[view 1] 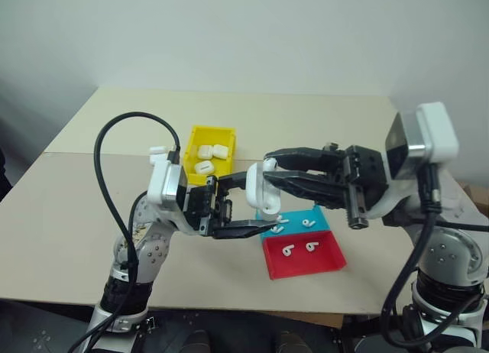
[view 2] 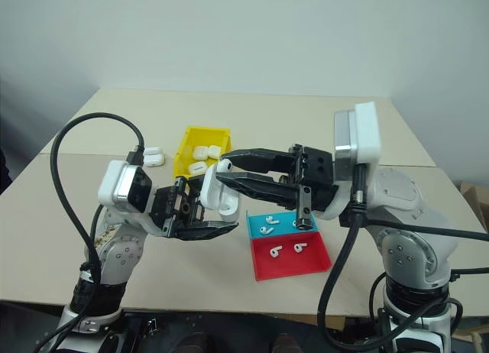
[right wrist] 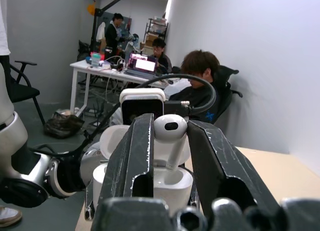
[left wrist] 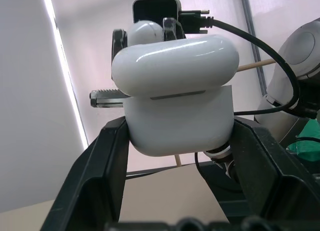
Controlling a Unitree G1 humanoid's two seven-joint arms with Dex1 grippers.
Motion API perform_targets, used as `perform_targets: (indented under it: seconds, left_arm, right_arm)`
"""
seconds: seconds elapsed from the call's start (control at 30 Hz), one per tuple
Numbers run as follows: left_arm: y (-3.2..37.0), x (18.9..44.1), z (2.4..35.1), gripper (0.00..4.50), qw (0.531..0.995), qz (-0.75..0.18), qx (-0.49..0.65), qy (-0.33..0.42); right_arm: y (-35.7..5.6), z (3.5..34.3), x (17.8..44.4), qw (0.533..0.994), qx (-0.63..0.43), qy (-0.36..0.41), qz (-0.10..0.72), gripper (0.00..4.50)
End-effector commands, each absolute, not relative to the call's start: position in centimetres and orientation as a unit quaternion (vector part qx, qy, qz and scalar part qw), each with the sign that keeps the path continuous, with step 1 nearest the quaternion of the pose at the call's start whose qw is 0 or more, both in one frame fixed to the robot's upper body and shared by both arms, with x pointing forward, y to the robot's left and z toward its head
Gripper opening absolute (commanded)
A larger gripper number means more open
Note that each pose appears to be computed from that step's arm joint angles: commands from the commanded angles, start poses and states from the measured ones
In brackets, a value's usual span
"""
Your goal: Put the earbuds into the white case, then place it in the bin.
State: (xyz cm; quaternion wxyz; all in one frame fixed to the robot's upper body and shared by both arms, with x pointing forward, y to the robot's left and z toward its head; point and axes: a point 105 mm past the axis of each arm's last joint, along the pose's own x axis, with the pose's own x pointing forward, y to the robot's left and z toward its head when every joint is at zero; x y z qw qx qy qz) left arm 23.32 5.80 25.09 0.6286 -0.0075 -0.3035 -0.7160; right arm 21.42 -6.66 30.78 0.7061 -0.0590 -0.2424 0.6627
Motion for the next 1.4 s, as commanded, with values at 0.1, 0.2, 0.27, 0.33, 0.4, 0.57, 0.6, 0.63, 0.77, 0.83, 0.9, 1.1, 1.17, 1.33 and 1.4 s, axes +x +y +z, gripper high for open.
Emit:
perform_targets:
  seconds: [0.1, 0.2, 0.27, 0.33, 0.4, 0.57, 0.6, 0.63, 0.77, 0.83, 0.9, 1.1, 1.17, 1.33, 1.4]
  left_arm:
    - [5.7, 22.9, 25.4, 2.74, 0.623, -0.713, 0.004, -0.322]
    - [5.7, 22.9, 25.4, 2.74, 0.623, -0.712, 0.004, -0.324]
    - [5.7, 22.9, 25.4, 2.74, 0.624, -0.711, 0.006, -0.324]
    - [5.7, 23.0, 25.4, 2.74, 0.624, -0.711, 0.007, -0.325]
    - [5.7, 23.0, 25.4, 2.74, 0.625, -0.710, 0.006, -0.324]
    - [5.8, 23.1, 25.4, 2.74, 0.625, -0.708, 0.007, -0.328]
    - [5.8, 23.1, 25.4, 2.74, 0.626, -0.708, 0.007, -0.328]
    - [5.8, 23.1, 25.4, 2.74, 0.626, -0.708, 0.008, -0.328]
    - [5.8, 23.3, 25.1, 2.74, 0.628, -0.706, 0.011, -0.326]
    - [5.7, 23.3, 25.0, 2.74, 0.629, -0.705, 0.010, -0.328]
    - [5.7, 23.3, 25.0, 2.74, 0.629, -0.704, 0.010, -0.329]
    - [5.8, 23.3, 24.7, 2.74, 0.630, -0.704, 0.014, -0.328]
    - [6.0, 23.4, 24.3, 2.74, 0.639, -0.699, 0.021, -0.321]
    - [7.7, 23.4, 22.7, 2.74, 0.655, -0.692, 0.060, -0.298]
    - [8.8, 23.1, 21.6, 2.74, 0.666, -0.688, 0.076, -0.279]
  right_arm:
    - [-6.7, 31.0, 20.9, 0.701, -0.080, -0.261, 0.659, 1.29]
    - [-6.7, 30.9, 20.9, 0.702, -0.080, -0.257, 0.659, 1.29]
    - [-6.8, 30.8, 21.0, 0.703, -0.082, -0.255, 0.659, 1.29]
    - [-6.8, 30.7, 21.0, 0.703, -0.083, -0.254, 0.659, 1.29]
    - [-6.7, 30.6, 21.0, 0.704, -0.083, -0.249, 0.660, 1.29]
    - [-6.4, 30.2, 21.0, 0.699, -0.092, -0.243, 0.667, 1.69]
    - [-6.4, 30.2, 21.1, 0.701, -0.098, -0.243, 0.663, 1.88]
    - [-6.4, 30.2, 21.3, 0.706, -0.101, -0.242, 0.658, 2.20]
    - [-6.6, 30.2, 21.5, 0.707, -0.107, -0.250, 0.653, 2.20]
    - [-6.8, 30.2, 21.5, 0.708, -0.112, -0.252, 0.650, 2.20]
    - [-6.9, 30.2, 21.6, 0.709, -0.116, -0.253, 0.648, 2.20]
    - [-7.1, 30.4, 21.5, 0.706, -0.120, -0.262, 0.647, 2.20]
    - [-7.7, 31.3, 21.4, 0.705, -0.108, -0.276, 0.644, 2.20]
    - [-9.6, 32.4, 22.9, 0.737, -0.150, -0.257, 0.607, 2.20]
    - [-10.6, 32.1, 23.9, 0.738, -0.193, -0.203, 0.614, 2.20]
